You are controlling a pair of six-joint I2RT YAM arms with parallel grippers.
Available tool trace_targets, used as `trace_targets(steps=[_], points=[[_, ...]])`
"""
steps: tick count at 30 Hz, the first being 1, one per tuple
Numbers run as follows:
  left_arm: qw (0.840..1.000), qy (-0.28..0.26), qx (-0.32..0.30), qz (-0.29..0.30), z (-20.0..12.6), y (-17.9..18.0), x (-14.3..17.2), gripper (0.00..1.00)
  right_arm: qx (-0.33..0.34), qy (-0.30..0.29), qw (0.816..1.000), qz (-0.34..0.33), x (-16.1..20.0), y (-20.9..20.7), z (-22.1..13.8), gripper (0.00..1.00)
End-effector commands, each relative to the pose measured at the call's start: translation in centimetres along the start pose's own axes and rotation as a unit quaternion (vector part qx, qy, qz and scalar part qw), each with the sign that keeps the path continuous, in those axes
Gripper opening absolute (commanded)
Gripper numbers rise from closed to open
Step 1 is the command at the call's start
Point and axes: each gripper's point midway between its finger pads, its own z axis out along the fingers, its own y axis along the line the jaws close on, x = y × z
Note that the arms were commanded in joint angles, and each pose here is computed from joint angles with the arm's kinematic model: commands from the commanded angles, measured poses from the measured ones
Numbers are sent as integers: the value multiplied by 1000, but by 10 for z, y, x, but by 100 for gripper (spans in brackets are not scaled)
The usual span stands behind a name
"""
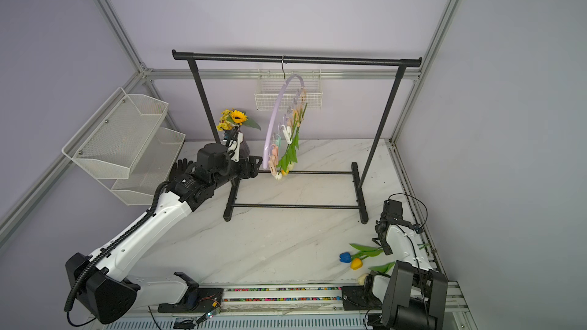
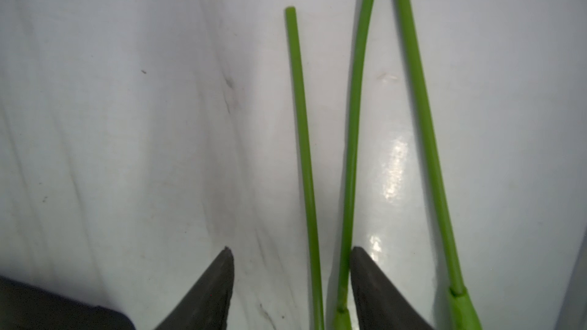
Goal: Dry the flowers on a clothes hanger
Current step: Pick up the flower at the center of the board.
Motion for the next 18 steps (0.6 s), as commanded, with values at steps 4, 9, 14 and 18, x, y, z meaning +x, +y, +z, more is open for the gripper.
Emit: trace_targets(steps=[4,9,14,18], points=[[1000,-22,14,-13,-3,-5,-13,81,-18,10,1000,-8,0,7,5,58],[1000,-23,9,-11,-5,-3,-13,81,-18,14,1000,-9,0,8,6,57],[1000,-24,7,-9,-5,-2,-13,81,-35,9,999,-12,-2,12,1,53],[1000,-22,8,-8,-3,-3,-12,81,-66,18,998,-12,-1,23,-7,52]])
